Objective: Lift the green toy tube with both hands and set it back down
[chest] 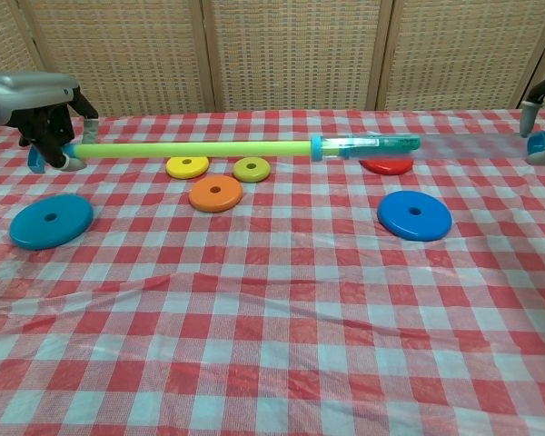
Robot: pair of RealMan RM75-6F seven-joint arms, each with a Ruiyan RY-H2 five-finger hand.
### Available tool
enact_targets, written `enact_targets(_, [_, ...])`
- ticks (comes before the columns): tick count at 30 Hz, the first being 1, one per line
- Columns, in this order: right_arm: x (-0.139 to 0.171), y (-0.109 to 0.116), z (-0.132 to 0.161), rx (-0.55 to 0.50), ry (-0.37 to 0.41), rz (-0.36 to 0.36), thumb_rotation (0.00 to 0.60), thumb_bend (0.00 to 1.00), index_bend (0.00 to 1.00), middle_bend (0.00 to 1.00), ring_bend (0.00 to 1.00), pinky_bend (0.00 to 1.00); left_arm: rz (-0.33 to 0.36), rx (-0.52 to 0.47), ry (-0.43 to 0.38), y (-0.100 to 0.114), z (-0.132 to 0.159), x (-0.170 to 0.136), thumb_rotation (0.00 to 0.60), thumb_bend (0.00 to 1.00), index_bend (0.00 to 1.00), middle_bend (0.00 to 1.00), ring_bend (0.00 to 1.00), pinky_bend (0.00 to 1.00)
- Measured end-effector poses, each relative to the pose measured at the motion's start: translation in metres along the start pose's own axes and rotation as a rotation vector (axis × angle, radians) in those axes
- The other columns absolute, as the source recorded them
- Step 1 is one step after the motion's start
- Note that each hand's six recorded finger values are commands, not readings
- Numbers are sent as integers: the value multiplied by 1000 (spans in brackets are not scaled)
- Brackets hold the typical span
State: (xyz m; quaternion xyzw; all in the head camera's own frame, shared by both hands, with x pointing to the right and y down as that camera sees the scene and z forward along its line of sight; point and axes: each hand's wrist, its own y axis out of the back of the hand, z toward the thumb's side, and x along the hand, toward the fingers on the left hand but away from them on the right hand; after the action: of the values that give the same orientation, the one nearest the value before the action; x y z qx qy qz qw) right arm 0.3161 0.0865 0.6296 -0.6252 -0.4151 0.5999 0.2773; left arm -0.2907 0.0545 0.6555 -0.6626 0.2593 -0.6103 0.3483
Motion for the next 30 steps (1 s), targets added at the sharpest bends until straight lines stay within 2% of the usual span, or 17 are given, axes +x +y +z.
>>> enact_targets(1, [0,-1,-1,4,-1,12,600,362,244,555,480,149,-11,11,-1,-1,0,-1,600,183,333,336,321,332])
enact_targets(2, [0,-2,-3,9,-5,28,600,342,170,416,337,70,-24,22,-2,-2,0,-1,600,150,274,260,267,296])
enact_targets(4, [0,-4,-6,15,-12,51,600,317,99,256,168,11,-60,34,-4,-6,1,-4,600,102,151,103,130,199])
enact_targets(6, [0,-5,-9,18,-21,70,600,298,59,130,44,0,-95,38,-11,-7,2,-6,600,91,97,37,59,129])
enact_targets(7, [-1,-6,-9,19,-23,76,600,295,55,99,21,0,-103,43,-16,-6,3,-6,600,90,75,16,39,105])
enact_targets(9, [-1,-7,-11,25,-26,88,600,293,49,50,0,0,-103,46,-19,-5,4,-7,600,90,51,0,17,83])
enact_targets(14, [0,-7,-15,34,-28,91,600,292,46,19,0,0,-95,11,-20,-4,3,-7,600,90,46,0,5,56])
enact_targets(20, [11,-5,-17,22,21,76,600,266,45,0,0,0,-33,-100,-50,0,1,-16,600,92,49,0,0,0])
enact_targets(25, [29,-5,-28,46,73,54,600,235,36,0,0,0,80,-171,-107,2,-9,-37,600,85,49,0,0,0])
enact_targets(30, [59,-1,-53,49,111,-23,600,216,15,0,0,0,229,-231,-166,-4,-31,-74,600,77,37,0,0,0])
